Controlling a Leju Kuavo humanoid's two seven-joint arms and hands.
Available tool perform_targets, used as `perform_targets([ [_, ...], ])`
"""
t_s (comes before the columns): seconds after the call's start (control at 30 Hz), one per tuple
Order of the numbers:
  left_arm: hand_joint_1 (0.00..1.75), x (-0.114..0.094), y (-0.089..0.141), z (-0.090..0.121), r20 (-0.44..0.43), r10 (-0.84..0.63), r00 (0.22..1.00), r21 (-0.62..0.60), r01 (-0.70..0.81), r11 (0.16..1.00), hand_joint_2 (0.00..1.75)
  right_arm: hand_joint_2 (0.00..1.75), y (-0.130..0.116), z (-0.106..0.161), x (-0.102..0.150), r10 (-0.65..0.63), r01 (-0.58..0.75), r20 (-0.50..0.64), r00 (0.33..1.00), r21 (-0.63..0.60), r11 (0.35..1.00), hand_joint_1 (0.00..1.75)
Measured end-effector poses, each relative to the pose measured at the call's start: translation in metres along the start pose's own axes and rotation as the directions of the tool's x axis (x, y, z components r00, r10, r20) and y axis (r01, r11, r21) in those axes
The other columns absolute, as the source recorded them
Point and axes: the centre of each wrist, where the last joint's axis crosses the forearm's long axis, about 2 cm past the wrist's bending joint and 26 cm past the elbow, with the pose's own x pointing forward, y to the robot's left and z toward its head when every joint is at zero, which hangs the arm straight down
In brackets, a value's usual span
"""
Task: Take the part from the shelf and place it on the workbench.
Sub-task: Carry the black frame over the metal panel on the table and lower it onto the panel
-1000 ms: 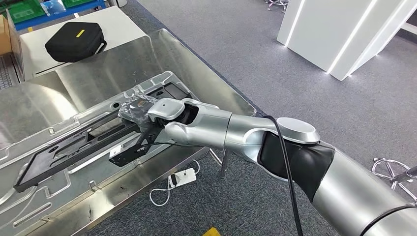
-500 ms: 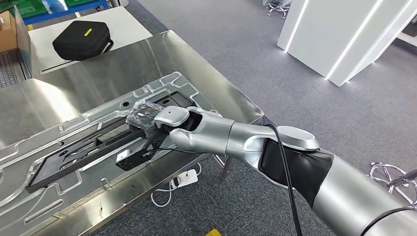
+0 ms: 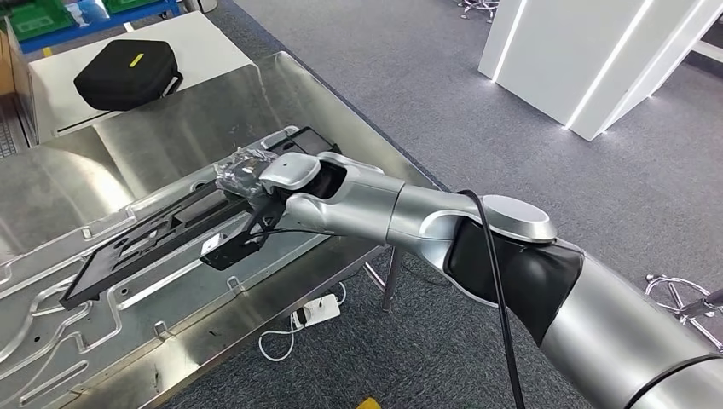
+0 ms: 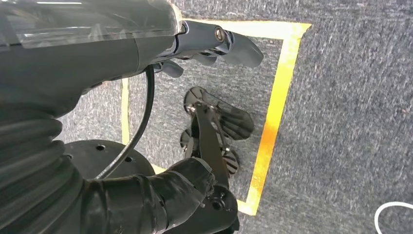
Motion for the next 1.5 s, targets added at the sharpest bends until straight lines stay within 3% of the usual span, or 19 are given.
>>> perform_targets([
  [0.2,0.00,0.005,-0.003,-0.001,0.007,0.019,1.000,-0.004,-0.019,1.000,1.75,1.75,-0.032,-0.023,0.032,0.098,-0.102,-0.080,0.992,-0.038,0.994,1.75],
  [0.5,0.00,0.005,-0.003,-0.001,-0.012,0.038,0.999,0.007,-0.038,0.999,1.75,1.75,-0.029,-0.041,0.052,0.112,-0.113,-0.081,0.990,-0.016,0.993,1.75],
  [0.83,0.00,0.003,-0.005,-0.001,-0.014,0.048,0.999,0.007,-0.047,0.999,1.75,1.75,-0.028,-0.044,0.052,0.113,-0.113,-0.078,0.991,0.001,0.994,1.75],
  [1.03,0.00,0.002,-0.001,0.000,-0.001,0.046,0.999,0.011,-0.046,0.999,1.75,1.75,-0.013,-0.046,0.052,0.094,-0.092,-0.066,0.993,0.026,0.995,1.75],
  [1.17,0.00,0.004,0.001,-0.001,0.010,0.047,0.999,0.016,-0.047,0.999,1.75,0.00,-0.012,-0.046,0.051,0.089,-0.088,-0.064,0.994,0.026,0.996,0.00],
  [1.5,0.00,0.005,0.009,-0.001,-0.016,0.050,0.999,0.036,-0.049,0.998,1.75,0.00,0.007,-0.049,0.054,0.056,-0.054,-0.030,0.998,0.050,0.997,0.00],
])
